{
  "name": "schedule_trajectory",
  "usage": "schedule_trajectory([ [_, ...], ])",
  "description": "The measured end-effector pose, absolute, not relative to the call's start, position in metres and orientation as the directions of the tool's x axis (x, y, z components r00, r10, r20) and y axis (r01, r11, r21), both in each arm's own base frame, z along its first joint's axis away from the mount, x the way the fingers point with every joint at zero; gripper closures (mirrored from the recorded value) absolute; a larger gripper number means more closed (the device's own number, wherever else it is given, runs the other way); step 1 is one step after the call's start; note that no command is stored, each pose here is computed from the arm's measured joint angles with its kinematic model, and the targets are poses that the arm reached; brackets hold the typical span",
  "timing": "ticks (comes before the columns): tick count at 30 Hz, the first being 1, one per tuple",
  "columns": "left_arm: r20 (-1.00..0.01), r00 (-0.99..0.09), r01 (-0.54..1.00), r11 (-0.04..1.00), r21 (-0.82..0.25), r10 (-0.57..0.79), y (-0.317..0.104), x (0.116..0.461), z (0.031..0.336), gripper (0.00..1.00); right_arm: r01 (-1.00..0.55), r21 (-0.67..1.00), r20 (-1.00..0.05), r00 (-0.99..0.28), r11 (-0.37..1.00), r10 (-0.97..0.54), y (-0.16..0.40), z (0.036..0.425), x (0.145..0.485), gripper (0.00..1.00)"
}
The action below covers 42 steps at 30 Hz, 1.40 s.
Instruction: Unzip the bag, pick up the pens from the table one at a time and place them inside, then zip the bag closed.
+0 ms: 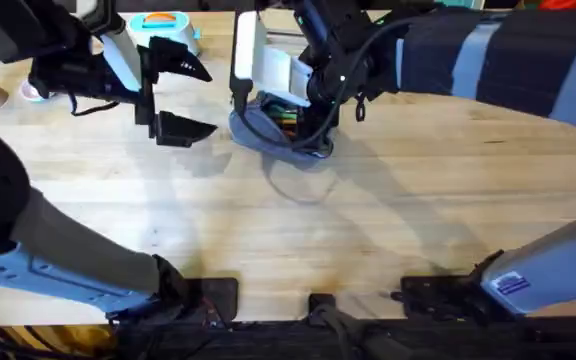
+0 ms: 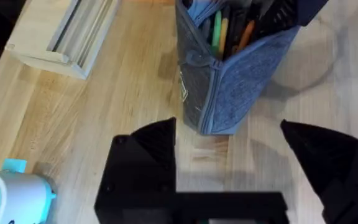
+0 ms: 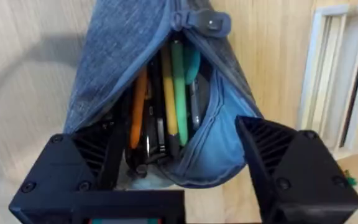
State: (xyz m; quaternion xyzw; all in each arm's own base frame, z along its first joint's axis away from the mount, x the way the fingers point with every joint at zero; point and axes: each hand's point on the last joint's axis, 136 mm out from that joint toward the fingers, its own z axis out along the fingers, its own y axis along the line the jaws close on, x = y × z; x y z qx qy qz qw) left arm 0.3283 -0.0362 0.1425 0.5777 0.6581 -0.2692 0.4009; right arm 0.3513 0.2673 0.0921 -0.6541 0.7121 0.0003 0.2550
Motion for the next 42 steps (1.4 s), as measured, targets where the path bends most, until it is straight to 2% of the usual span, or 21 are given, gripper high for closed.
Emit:
schedule_trajectory([
  [5,-0.837,-0.002,0.975,0.187,0.12,0.548,-0.036,0.33,0.142,0.007,-0.921,-0.309,-0.406,-0.096,0.235,-0.909,0.267,0.103,0.352,0.004],
  [9,-0.837,-0.002,0.975,0.187,0.12,0.548,-0.036,0.33,0.142,0.007,-0.882,-0.295,-0.502,-0.185,0.369,-0.845,0.272,0.138,0.357,0.004],
  [15,-0.836,0.0,0.975,0.187,0.122,0.549,-0.035,0.33,0.142,0.008,-0.748,-0.134,-0.7,-0.393,0.65,-0.596,0.28,0.209,0.366,0.003],
  [19,-0.833,0.013,0.973,0.186,0.139,0.554,-0.034,0.333,0.142,0.008,-0.642,0.041,-0.736,-0.538,0.765,-0.411,0.282,0.223,0.365,0.003],
  [25,-0.825,0.04,0.968,0.184,0.173,0.563,-0.032,0.338,0.141,0.008,-0.55,0.277,-0.699,-0.678,0.788,-0.227,0.308,0.206,0.371,0.005],
  [27,-0.821,0.044,0.963,0.195,0.187,0.569,-0.03,0.344,0.141,0.007,-0.465,0.393,-0.617,-0.773,0.793,-0.148,0.324,0.172,0.378,0.004],
  [36,-0.821,0.022,0.959,0.219,0.178,0.57,-0.028,0.349,0.14,0.007,-0.446,0.442,-0.603,-0.79,0.778,-0.11,0.34,0.15,0.391,0.005],
  [38,-0.822,0.018,0.959,0.222,0.175,0.569,-0.028,0.349,0.14,0.007,-0.425,0.458,-0.55,-0.825,0.781,-0.127,0.344,0.121,0.39,0.004],
  [42,-0.823,0.013,0.959,0.225,0.17,0.568,-0.028,0.349,0.14,0.008,-0.432,0.51,-0.504,-0.851,0.744,-0.148,0.353,0.109,0.381,0.004],
])
